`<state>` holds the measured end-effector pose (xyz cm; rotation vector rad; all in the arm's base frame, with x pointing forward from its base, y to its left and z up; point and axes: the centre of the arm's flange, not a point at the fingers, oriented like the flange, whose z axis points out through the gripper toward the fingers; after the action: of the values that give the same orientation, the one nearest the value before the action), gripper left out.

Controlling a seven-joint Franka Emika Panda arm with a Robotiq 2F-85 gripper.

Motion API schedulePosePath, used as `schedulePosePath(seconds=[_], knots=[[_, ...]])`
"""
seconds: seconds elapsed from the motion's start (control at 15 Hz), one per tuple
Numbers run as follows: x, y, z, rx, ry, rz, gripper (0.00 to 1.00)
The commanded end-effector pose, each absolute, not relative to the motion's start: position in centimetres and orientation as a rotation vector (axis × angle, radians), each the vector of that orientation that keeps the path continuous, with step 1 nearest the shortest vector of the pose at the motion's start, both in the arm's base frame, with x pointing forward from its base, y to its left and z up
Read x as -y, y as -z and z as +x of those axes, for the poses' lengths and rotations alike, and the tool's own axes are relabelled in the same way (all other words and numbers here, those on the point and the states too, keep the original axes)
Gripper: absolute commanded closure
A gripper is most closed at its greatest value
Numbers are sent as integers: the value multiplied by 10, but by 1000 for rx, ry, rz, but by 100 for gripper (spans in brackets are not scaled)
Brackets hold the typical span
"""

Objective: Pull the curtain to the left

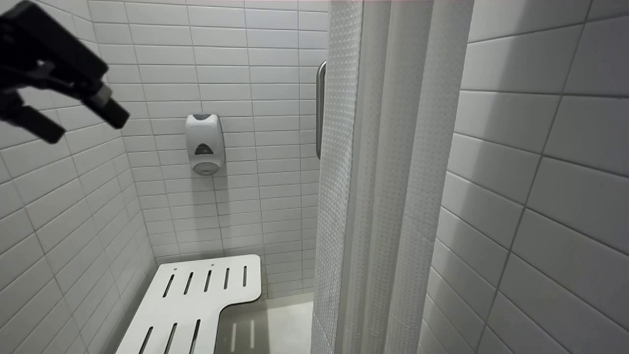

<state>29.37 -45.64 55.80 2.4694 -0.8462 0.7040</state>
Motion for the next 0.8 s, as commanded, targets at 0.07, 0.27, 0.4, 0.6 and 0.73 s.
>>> schedulePosePath(seconds=[0.07, 0.27, 0.4, 0.6, 0.73], knots=[[529, -581, 307, 932, -599, 2284, 0], [517, -575, 296, 920, -625, 2316, 0], [524, -570, 300, 925, -609, 2309, 0], [518, -569, 305, 905, -620, 2312, 0], [515, -568, 311, 893, -642, 2287, 0]])
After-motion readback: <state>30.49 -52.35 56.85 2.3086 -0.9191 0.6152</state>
